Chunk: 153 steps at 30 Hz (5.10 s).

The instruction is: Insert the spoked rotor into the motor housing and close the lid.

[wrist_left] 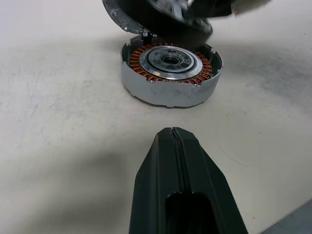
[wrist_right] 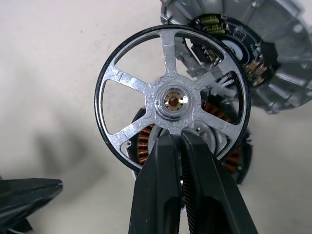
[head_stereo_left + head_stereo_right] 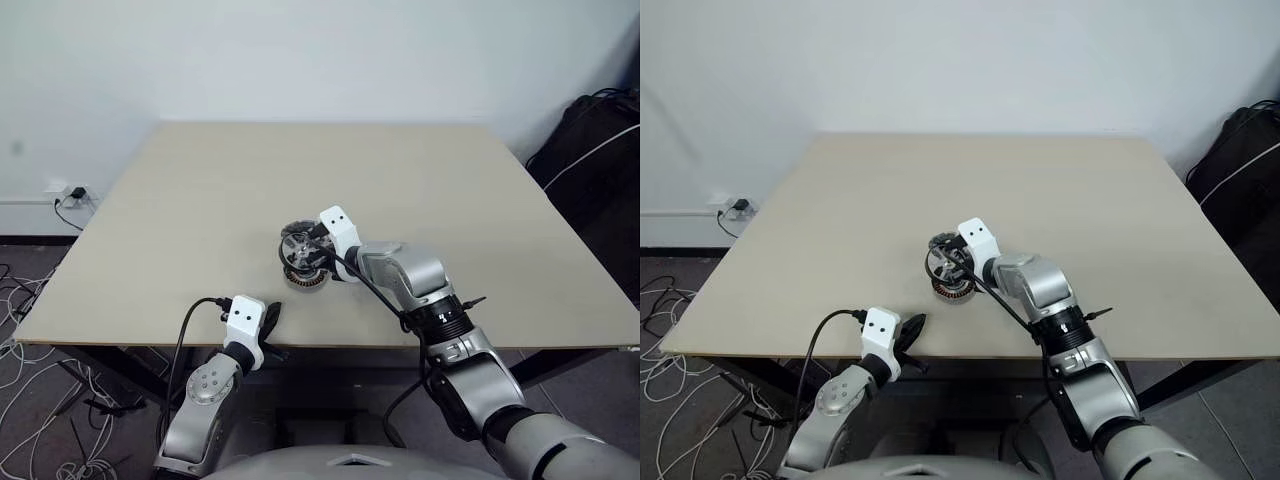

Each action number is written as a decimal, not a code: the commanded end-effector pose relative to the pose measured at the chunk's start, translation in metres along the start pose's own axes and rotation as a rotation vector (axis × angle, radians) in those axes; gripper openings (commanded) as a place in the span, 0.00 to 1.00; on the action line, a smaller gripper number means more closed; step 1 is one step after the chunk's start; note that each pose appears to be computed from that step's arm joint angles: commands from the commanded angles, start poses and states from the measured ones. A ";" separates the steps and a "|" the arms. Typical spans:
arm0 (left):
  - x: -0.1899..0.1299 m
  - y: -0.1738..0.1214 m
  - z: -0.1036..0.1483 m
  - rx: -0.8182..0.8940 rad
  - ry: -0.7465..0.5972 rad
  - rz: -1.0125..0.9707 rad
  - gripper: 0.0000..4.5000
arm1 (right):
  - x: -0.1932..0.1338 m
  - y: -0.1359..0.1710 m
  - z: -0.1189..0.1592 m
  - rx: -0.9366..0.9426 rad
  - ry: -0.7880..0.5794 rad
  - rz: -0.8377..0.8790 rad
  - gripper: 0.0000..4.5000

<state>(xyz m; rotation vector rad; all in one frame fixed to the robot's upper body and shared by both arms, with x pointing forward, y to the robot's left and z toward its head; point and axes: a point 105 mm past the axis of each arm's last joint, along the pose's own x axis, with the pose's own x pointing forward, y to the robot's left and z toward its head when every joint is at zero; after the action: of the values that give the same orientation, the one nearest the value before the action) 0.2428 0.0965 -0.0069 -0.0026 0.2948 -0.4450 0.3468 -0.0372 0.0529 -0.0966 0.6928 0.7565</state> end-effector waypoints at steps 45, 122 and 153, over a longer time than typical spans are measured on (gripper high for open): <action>0.001 0.001 0.012 0.004 -0.057 0.008 0.00 | -0.016 0.002 0.017 -0.035 -0.121 -0.028 0.10; 0.004 -0.004 0.003 -0.035 -0.072 0.053 0.00 | 0.007 0.005 -0.015 -0.588 0.246 0.228 0.02; 0.003 -0.008 -0.007 -0.058 -0.041 0.032 0.00 | -0.040 0.028 -0.004 0.371 0.001 -0.162 0.02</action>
<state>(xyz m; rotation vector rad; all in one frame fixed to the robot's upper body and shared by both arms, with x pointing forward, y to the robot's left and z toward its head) 0.2373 0.0913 -0.0200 -0.0466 0.2939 -0.3996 0.3029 -0.0501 0.0620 0.1457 0.8655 0.4526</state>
